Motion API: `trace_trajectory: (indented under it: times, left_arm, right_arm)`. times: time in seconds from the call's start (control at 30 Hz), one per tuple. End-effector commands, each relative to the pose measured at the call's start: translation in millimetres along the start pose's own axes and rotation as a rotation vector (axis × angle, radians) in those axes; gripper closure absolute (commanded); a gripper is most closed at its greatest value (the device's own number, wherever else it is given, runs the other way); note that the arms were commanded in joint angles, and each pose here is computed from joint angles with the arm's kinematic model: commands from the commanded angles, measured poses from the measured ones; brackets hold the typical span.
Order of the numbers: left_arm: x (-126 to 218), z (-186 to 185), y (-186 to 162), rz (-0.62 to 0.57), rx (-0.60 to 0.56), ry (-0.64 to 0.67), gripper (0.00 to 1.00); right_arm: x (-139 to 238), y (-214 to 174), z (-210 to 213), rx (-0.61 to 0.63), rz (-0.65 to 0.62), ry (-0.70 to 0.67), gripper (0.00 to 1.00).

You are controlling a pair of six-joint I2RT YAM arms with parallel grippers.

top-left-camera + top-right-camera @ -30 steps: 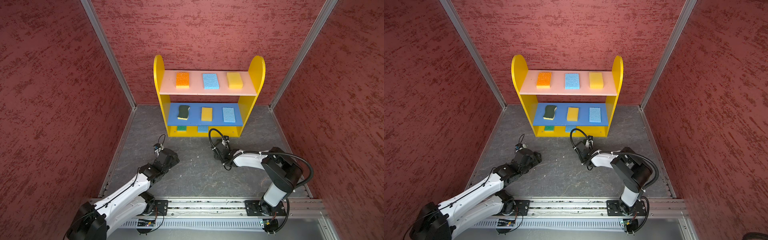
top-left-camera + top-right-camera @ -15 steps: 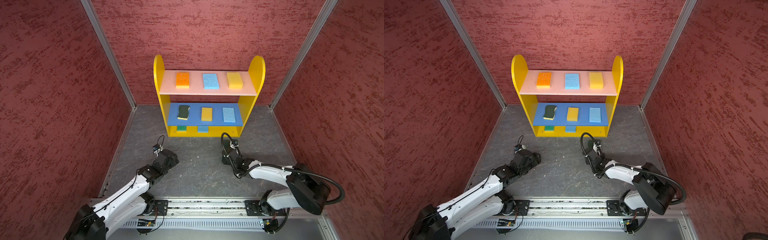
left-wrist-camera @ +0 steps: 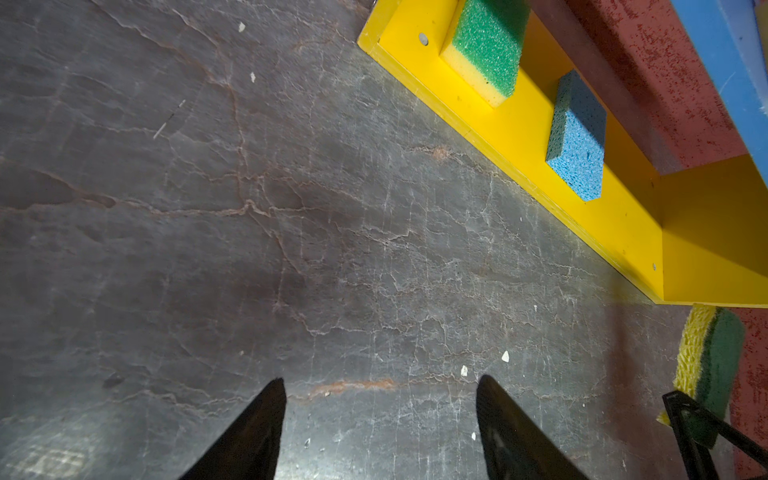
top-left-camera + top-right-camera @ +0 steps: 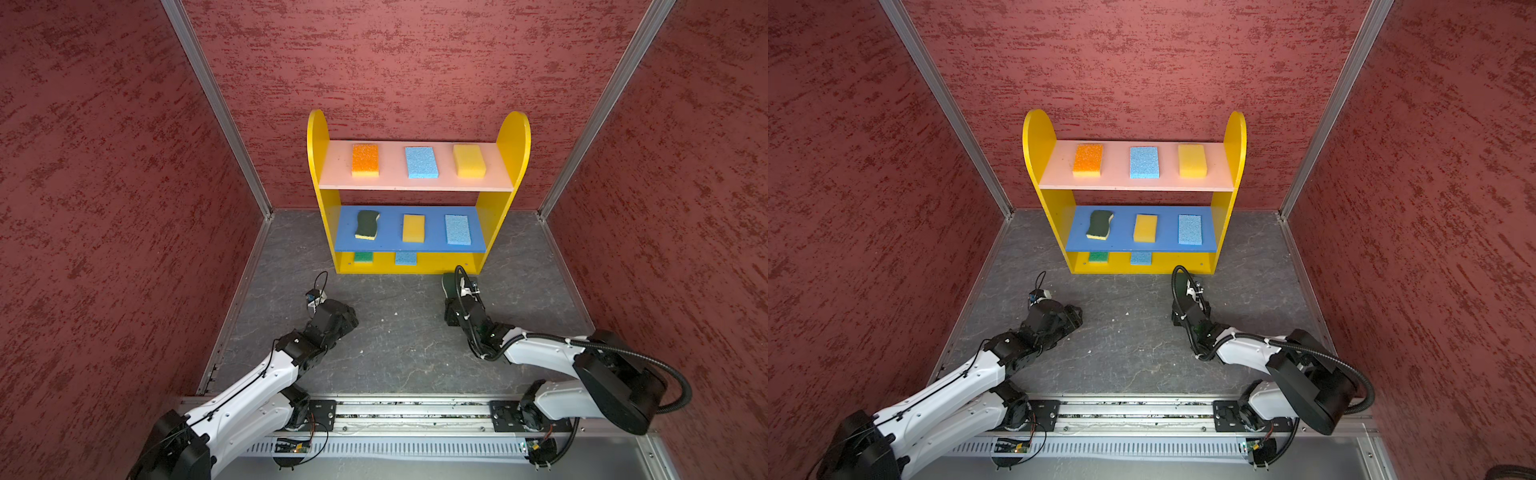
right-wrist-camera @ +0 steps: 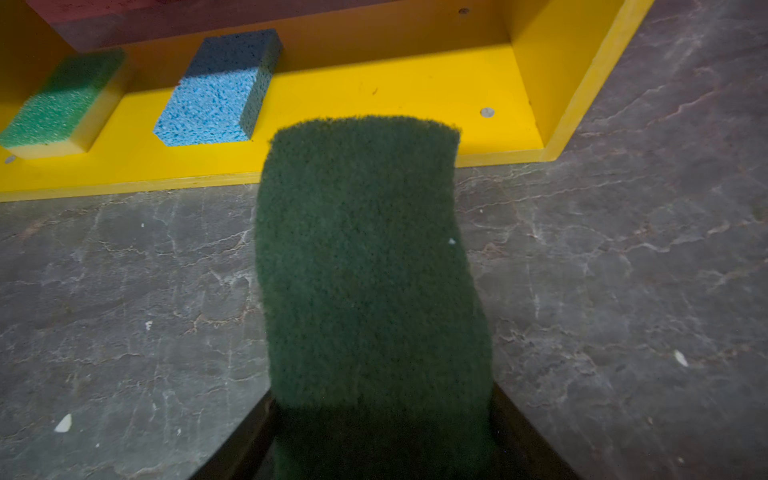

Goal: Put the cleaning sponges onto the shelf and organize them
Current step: 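Carry the dark green sponge with the right gripper onto the yellow base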

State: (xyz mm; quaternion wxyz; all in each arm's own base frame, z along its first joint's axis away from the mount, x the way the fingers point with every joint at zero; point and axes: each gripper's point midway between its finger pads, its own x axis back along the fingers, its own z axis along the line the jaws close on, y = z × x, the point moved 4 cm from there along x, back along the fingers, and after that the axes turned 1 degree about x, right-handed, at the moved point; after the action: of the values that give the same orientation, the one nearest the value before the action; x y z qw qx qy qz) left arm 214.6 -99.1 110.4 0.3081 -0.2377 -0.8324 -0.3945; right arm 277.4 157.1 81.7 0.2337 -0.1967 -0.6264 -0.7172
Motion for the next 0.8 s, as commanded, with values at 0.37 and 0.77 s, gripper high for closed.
trace_trajectory:
  times: [0.37, 0.77]
  left_arm:
    - [-4, -13, 18, -0.044, -0.086, 0.012, 0.27]
    - [-19, -11, 15, -0.022, -0.103, 0.038, 0.27]
  right_arm:
    - [-52, 36, 11, -0.032, -0.083, -0.016, 0.35]
    - [-77, 47, 7, -0.015, -0.105, -0.021, 0.35]
